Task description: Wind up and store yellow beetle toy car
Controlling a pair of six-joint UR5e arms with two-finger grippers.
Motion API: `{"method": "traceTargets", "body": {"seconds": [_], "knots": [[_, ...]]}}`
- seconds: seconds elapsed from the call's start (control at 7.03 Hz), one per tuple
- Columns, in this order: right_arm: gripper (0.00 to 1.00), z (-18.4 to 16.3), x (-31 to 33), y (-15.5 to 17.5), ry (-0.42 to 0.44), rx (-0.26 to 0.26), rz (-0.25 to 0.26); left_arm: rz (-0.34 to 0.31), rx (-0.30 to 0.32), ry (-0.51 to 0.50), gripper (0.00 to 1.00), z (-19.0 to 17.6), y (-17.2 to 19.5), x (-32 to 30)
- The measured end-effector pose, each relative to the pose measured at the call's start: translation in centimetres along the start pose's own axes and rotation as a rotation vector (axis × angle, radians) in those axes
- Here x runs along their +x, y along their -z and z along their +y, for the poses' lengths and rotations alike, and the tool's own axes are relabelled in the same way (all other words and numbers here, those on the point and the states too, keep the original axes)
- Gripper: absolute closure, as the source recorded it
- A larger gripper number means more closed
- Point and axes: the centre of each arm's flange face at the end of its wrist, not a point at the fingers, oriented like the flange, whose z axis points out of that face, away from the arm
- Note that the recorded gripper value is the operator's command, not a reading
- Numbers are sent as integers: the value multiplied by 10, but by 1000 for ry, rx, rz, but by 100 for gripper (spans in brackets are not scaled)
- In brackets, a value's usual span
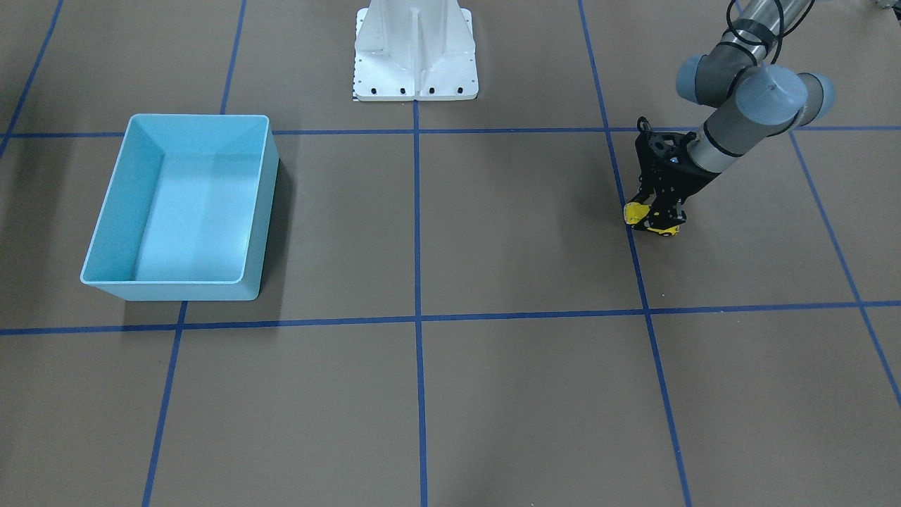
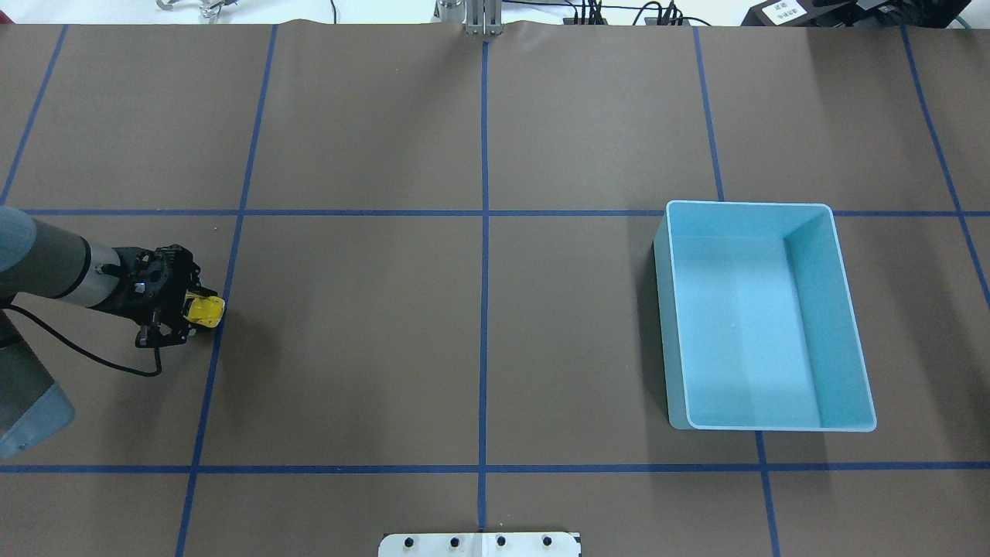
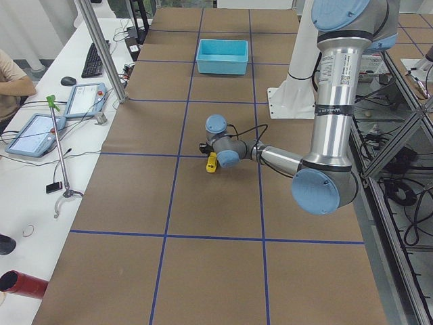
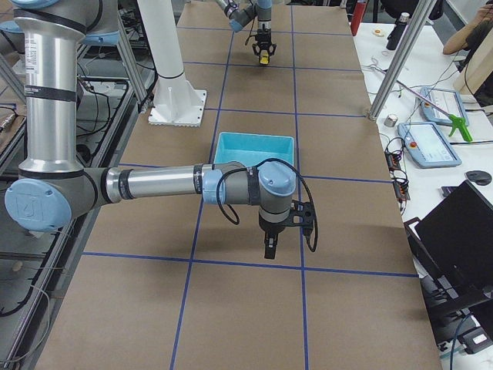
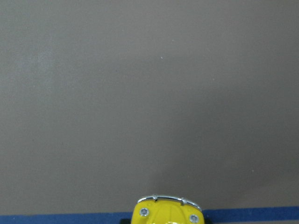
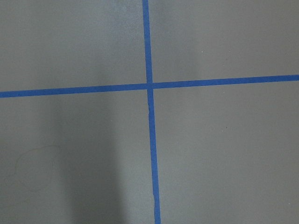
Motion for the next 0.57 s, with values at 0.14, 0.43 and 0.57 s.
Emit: {"method": "traceTargets", "body": {"seconds": [0.14, 0.43, 0.57], "knots": [[0, 0, 0, 0, 0, 0, 0, -4, 2, 1, 100, 7, 1, 1], [0, 0, 0, 0, 0, 0, 0, -7, 6, -1, 100, 21, 4, 2], [0, 0, 0, 0, 0, 0, 0, -4, 5, -8, 100, 29, 6, 2]]}}
